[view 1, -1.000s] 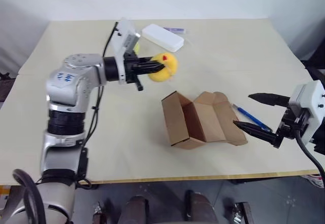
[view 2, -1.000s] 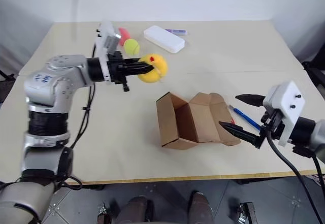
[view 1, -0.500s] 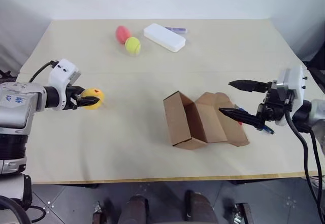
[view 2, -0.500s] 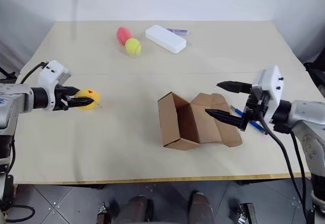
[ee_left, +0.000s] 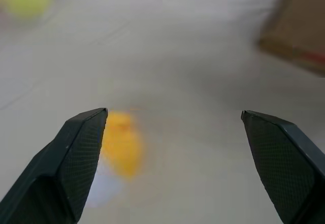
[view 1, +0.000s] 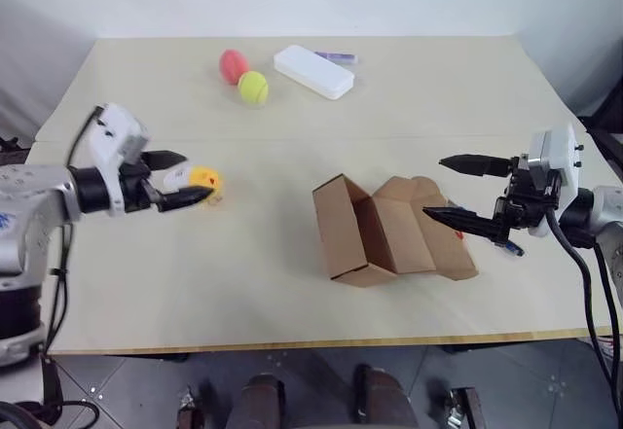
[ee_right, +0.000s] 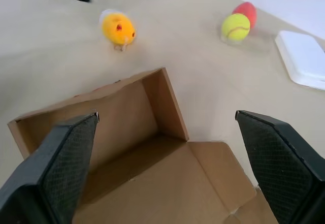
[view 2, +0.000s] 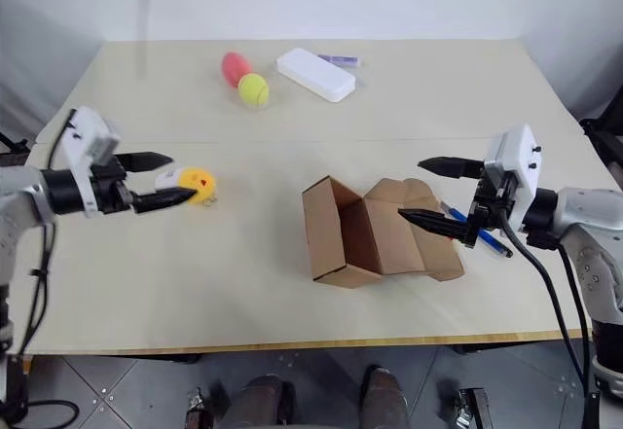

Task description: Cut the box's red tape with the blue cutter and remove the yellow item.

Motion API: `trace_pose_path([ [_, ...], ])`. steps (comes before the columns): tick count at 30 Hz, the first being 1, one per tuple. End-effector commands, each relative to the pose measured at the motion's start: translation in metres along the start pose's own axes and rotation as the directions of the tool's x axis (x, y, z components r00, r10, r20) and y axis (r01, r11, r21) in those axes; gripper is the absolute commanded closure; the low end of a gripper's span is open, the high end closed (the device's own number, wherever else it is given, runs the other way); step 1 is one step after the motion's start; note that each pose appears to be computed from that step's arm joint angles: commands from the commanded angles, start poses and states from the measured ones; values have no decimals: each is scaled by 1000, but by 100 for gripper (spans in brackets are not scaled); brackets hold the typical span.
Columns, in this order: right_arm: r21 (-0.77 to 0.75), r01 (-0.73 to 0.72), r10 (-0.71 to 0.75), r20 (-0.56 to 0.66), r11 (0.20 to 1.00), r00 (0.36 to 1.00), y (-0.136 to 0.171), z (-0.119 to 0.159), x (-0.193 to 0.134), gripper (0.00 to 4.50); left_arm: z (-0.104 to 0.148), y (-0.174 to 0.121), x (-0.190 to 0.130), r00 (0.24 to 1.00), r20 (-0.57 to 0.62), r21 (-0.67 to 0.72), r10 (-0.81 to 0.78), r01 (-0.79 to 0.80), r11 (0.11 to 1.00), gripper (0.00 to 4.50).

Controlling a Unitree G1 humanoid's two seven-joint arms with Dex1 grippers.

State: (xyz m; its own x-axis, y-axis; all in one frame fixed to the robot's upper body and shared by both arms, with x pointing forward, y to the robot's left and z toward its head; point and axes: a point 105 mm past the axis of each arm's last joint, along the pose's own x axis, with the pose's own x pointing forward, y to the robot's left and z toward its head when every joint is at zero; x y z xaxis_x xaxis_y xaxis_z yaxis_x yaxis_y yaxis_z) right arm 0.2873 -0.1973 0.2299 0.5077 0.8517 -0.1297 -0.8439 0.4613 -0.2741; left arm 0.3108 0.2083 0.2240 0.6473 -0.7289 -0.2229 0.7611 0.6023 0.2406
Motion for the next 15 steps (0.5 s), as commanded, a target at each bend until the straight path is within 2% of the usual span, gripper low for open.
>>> trace_pose_path([
  [1, -10, 54, -54, -36, 999, 998, -9, -5, -21, 0, 22, -15, -6, 967, 250, 88, 43, -67, 994, 2],
  [5, 10, 65, -64, -98, 998, 993, -10, -22, -32, 0, -4, -38, -4, 984, 179, 68, 24, -36, 997, 2],
  [7, 17, 54, -51, -147, 998, 988, -8, -33, -39, 0, -19, -53, -2, 987, 156, -5, -28, 29, 1000, 2],
  [9, 47, 80, -66, -242, 996, 968, -9, -60, -55, 0, -42, -74, -8, 986, 141, -54, -84, 92, 994, 2],
  [11, 127, 79, -66, -107, 989, 992, -4, -67, -67, 0, -61, -78, -20, 991, 118, -88, -68, 79, 993, 2],
  [13, 100, 138, -113, -221, 985, 969, -10, -88, -77, 0, -69, -76, -26, 994, 98, -61, -49, 55, 997, 2],
  [15, 64, 188, -164, -273, 980, 948, -15, -100, -82, 0, -73, -79, -28, 994, 91, -65, -61, 67, 996, 2],
])
